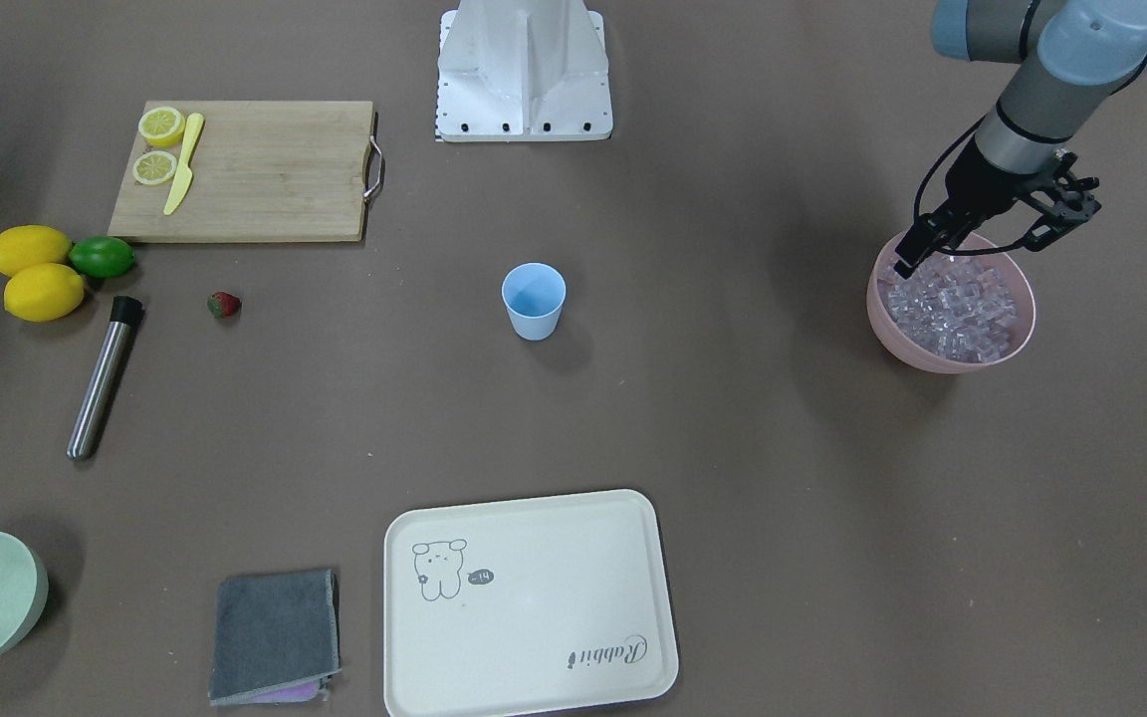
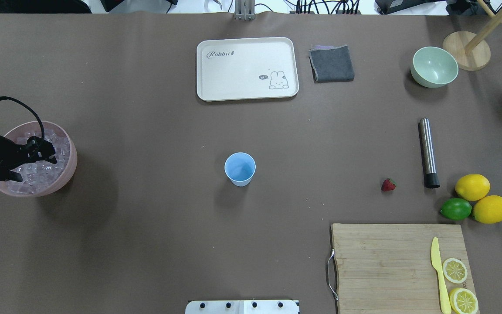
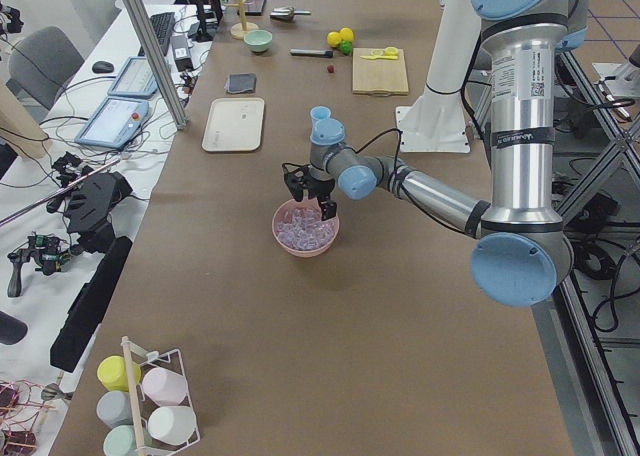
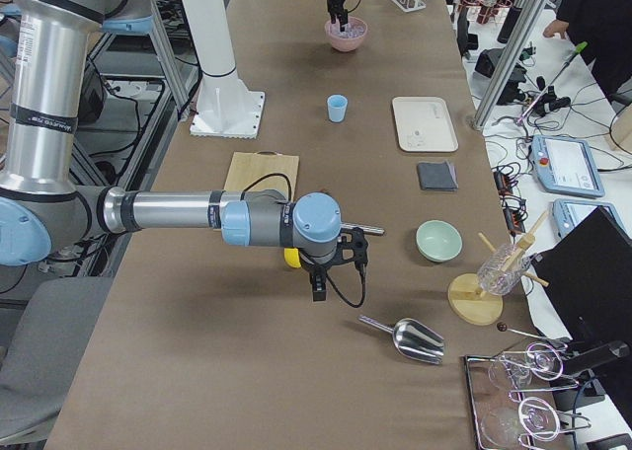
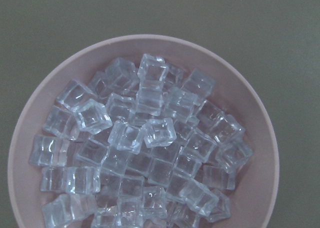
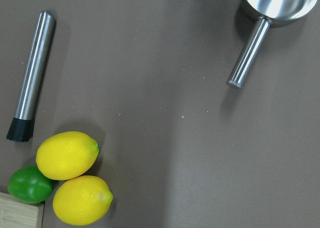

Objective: Mash ice and strawberries in cup
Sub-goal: 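Lower the left gripper into the pink bowl of ice cubes, then close the left gripper on an ice cube and lift it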

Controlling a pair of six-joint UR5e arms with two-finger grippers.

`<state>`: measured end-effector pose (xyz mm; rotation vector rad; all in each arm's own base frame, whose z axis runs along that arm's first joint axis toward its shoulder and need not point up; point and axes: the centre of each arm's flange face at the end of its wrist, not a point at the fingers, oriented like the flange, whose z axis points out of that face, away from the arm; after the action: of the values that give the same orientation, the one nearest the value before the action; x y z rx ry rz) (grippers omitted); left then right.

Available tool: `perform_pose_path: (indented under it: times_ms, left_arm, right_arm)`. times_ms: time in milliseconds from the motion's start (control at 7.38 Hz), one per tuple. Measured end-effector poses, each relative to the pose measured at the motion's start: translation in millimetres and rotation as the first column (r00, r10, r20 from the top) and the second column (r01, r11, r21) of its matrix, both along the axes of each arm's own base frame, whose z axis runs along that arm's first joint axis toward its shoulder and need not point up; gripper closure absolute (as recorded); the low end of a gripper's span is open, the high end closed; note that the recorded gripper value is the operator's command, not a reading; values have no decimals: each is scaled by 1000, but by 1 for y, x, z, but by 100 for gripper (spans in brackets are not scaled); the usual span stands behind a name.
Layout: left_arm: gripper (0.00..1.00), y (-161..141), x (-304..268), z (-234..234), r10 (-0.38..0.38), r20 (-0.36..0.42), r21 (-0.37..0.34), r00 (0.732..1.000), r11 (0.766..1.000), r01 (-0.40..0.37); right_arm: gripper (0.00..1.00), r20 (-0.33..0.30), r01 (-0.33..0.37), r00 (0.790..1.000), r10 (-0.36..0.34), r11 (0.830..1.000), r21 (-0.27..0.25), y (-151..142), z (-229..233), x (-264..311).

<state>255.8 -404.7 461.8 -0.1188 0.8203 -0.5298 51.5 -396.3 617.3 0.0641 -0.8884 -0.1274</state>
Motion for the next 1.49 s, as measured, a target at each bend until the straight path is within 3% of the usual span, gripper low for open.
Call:
perform_pose_path:
  times_ms: [813, 1491]
  left_arm:
    - [29, 0, 15, 26, 25, 16, -12, 1000, 1000, -25]
    - [33, 4, 21, 29, 40, 17, -13, 999, 999, -40]
  right_arm:
    - [0, 1, -2, 1000, 2, 1000, 6, 4, -5, 0]
    - [0, 3, -3, 1000, 3, 1000, 2, 5, -4, 0]
